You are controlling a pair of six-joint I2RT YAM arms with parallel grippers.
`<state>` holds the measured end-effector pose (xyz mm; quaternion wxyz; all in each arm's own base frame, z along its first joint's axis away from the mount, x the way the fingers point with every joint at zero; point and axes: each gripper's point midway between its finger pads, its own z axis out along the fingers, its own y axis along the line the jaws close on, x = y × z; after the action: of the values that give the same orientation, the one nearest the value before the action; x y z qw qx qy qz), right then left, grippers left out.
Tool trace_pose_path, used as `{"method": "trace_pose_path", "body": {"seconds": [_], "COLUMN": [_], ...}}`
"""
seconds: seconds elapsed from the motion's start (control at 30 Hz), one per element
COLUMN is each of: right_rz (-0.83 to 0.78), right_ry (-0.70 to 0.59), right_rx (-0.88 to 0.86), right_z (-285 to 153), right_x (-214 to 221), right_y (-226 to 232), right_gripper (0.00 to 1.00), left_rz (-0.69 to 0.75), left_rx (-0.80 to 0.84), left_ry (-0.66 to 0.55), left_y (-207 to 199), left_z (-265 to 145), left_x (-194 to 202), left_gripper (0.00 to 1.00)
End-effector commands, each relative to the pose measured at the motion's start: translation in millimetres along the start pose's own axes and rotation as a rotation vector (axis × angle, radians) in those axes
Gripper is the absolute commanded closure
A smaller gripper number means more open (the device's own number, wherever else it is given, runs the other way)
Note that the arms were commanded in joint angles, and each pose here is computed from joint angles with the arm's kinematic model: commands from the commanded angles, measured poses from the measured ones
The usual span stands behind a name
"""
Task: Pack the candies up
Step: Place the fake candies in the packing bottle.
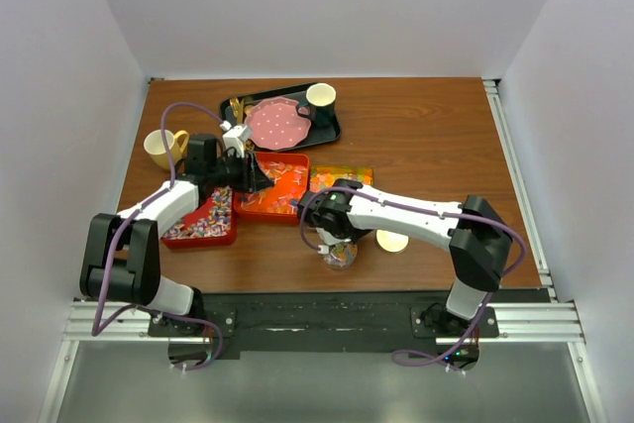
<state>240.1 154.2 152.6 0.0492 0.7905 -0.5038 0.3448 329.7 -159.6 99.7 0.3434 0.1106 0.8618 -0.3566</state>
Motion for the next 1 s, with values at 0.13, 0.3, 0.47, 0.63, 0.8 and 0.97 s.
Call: {"method": "trace_pose_path", "body": {"seconds": [0.13, 0.3, 0.47, 0.63, 0.8, 0.97], "right_rz": [-0.123, -0.129, -0.098, 0.195, 0.757, 1.130], "right_ry": [0.200, 0.187, 0.154, -0.051, -0.274, -0.432], "right_rx": [0.003, -0.034, -0.057, -0.184, -0.247, -0.283], "right_z": [-28, -21, -19, -19, 13, 50], "right_x": [54, 61, 64, 54, 77, 74], "right_y": [10, 31, 48, 57, 27, 8], "right_gripper": [1.00, 1.00, 1.00, 1.00, 1.00, 1.00], "left_rz": [0.064, 0.061, 0.065, 0.051, 0.042, 0.017], "left_rx": [0.006, 0.015, 0.014, 0.034, 0.045, 0.025], "left_ry": [-0.063, -0.074, -0.067, -0.062, -0.071, -0.016], "left_y": [-4, -6, -7, -10, -14, -10], "left_z": [-4, -3, -5, -5, -7, -4], "left_x": [-27, -31, -31, -26, -28, -23], "left_gripper": [0.57, 0.56, 0.56, 0.54, 0.48, 0.40]}}
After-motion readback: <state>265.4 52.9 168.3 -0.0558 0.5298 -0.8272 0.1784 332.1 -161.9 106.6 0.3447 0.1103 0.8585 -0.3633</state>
